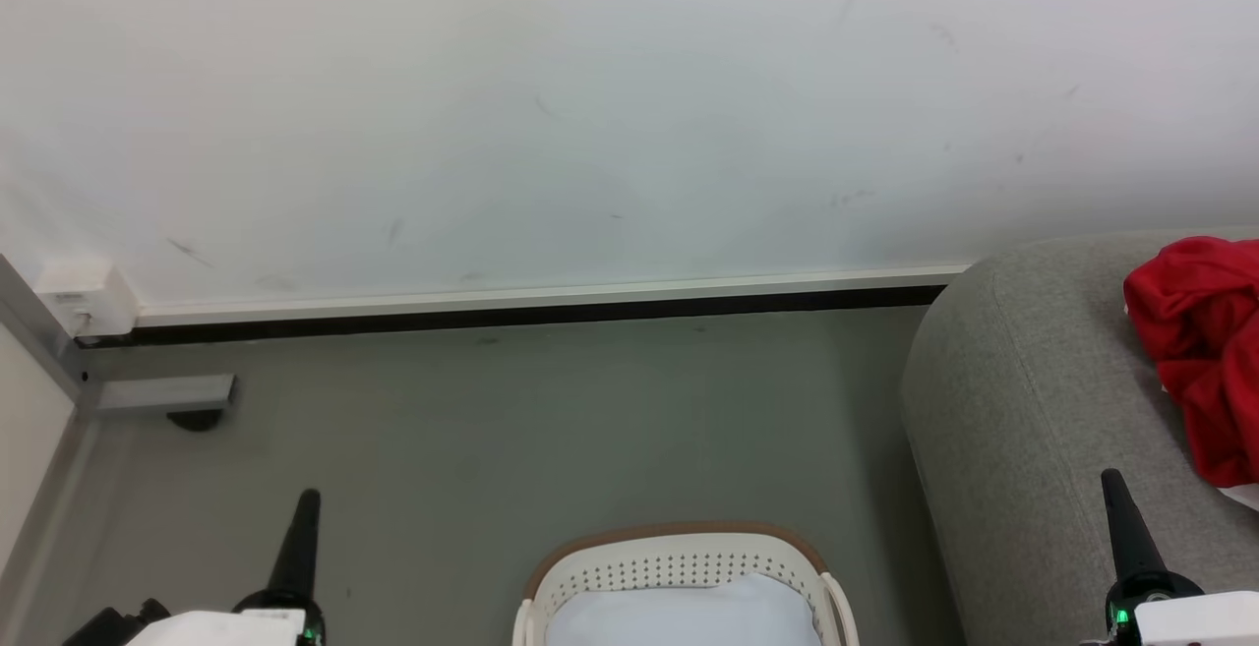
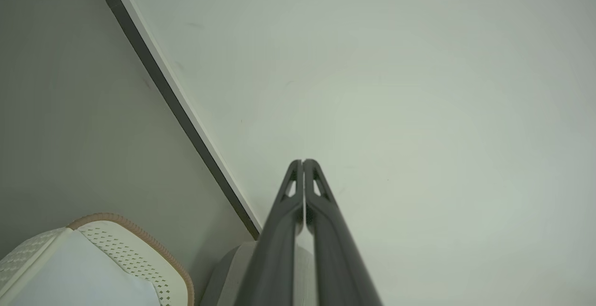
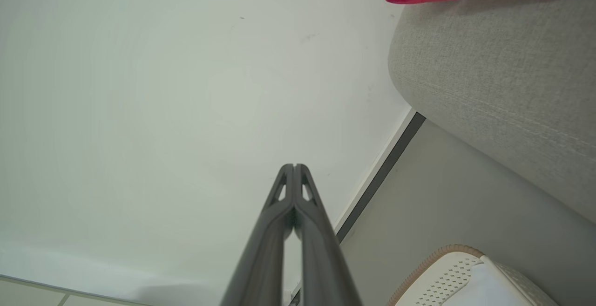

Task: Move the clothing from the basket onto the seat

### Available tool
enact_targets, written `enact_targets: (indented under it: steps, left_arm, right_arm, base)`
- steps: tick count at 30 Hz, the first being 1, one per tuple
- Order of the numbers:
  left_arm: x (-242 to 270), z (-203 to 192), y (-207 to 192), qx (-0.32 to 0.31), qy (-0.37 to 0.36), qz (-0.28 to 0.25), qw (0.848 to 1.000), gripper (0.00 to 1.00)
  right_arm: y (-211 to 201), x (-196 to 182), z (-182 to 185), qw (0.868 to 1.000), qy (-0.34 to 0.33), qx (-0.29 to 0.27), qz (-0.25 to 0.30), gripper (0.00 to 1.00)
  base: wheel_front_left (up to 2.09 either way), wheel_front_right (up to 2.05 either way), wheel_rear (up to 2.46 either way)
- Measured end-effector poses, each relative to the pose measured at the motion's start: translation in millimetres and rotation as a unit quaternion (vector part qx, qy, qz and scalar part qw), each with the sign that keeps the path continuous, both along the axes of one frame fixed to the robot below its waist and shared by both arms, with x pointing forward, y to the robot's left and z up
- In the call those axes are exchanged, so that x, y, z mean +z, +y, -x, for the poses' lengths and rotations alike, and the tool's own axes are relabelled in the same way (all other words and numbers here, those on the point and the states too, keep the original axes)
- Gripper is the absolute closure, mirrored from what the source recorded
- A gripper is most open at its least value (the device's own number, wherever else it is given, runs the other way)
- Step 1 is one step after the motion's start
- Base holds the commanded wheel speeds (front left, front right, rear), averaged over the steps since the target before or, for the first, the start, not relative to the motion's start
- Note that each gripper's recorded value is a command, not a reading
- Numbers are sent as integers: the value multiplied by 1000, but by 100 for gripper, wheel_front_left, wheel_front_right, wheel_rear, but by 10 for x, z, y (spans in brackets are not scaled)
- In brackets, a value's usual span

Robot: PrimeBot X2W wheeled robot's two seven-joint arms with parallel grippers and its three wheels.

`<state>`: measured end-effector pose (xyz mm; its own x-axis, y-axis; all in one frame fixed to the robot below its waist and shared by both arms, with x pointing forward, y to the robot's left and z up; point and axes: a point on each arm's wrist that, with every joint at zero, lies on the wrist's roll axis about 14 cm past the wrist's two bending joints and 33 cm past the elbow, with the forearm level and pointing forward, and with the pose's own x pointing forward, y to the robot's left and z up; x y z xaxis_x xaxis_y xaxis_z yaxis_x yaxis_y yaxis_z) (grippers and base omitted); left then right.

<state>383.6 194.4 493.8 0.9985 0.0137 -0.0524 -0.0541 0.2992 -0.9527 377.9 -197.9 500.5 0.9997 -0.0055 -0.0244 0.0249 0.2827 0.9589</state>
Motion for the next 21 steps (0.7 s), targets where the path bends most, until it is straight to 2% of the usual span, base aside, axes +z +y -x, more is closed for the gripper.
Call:
enact_targets:
  steps: [21]
  left_arm:
    - [60, -31, 19, -1, -11, 86, 996, 100]
  right_arm:
    - [-13, 38, -63, 997, -5, 0, -77, 100]
  base:
    - [0, 0, 0]
